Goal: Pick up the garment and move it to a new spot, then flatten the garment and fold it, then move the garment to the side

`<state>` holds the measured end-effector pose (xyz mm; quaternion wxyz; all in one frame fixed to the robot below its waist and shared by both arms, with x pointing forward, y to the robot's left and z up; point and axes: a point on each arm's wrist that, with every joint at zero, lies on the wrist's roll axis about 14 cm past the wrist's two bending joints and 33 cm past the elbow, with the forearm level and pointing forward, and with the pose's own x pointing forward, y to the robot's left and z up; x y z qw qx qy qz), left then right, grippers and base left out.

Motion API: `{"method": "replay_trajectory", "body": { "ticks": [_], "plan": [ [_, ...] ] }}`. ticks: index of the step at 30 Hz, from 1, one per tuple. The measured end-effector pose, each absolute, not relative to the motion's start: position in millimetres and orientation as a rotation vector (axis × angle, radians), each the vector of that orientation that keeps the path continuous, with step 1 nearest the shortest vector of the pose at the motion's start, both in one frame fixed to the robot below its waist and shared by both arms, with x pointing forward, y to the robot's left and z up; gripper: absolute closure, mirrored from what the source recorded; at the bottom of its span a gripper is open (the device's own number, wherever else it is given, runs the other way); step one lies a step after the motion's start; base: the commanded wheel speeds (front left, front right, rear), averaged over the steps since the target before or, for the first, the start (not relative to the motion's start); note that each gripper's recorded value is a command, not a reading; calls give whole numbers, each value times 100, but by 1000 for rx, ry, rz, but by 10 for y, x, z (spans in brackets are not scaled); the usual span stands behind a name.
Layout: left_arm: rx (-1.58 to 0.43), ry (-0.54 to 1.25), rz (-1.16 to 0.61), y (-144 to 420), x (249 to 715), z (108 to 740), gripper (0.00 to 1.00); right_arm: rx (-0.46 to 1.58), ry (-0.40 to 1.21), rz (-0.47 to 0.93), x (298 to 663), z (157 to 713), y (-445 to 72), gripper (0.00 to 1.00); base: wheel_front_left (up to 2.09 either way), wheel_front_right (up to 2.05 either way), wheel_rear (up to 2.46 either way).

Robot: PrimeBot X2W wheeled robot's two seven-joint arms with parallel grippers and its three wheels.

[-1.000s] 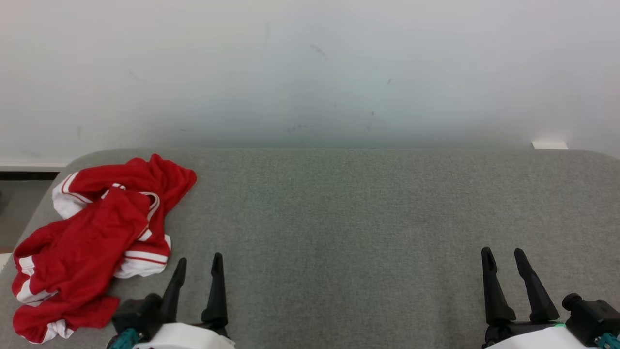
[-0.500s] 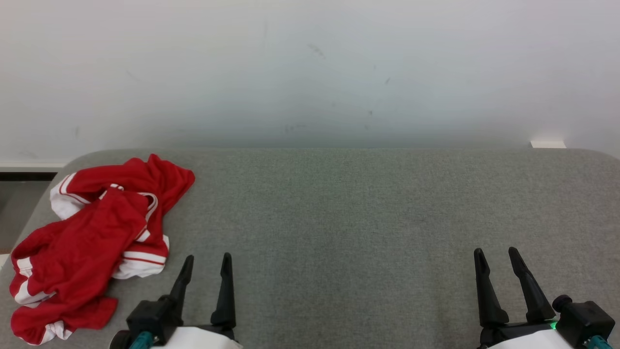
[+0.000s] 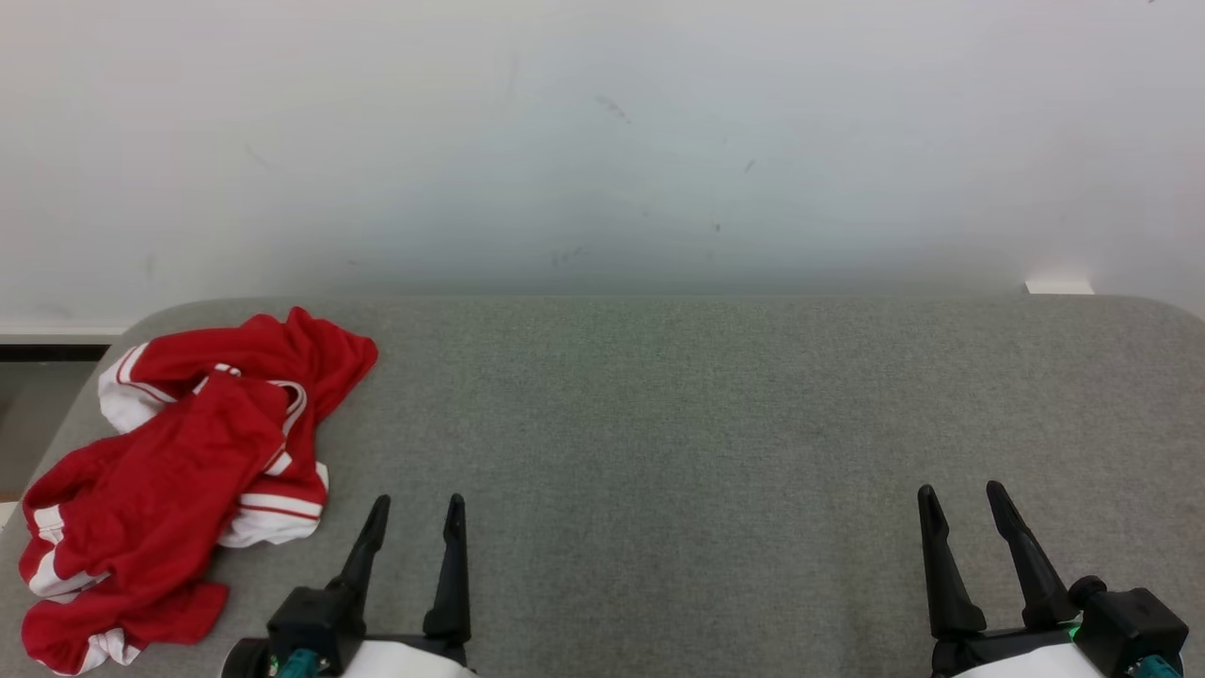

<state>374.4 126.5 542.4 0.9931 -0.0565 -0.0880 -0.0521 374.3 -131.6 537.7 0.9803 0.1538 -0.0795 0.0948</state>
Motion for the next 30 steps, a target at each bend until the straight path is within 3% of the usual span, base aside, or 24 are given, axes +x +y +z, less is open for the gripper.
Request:
{"method": "replay_trajectory", "body": {
  "ticks": [20,30],
  "plan": [
    [-112,-175,-77,1361,3730,5415,0,314,-160,195,3767,5381,-1300,0,0,0,0],
    [-96,-189,26,1734,3636,5440,0,338,-146,281,3824,5383,-996,0,0,0,0]
  ]
}}
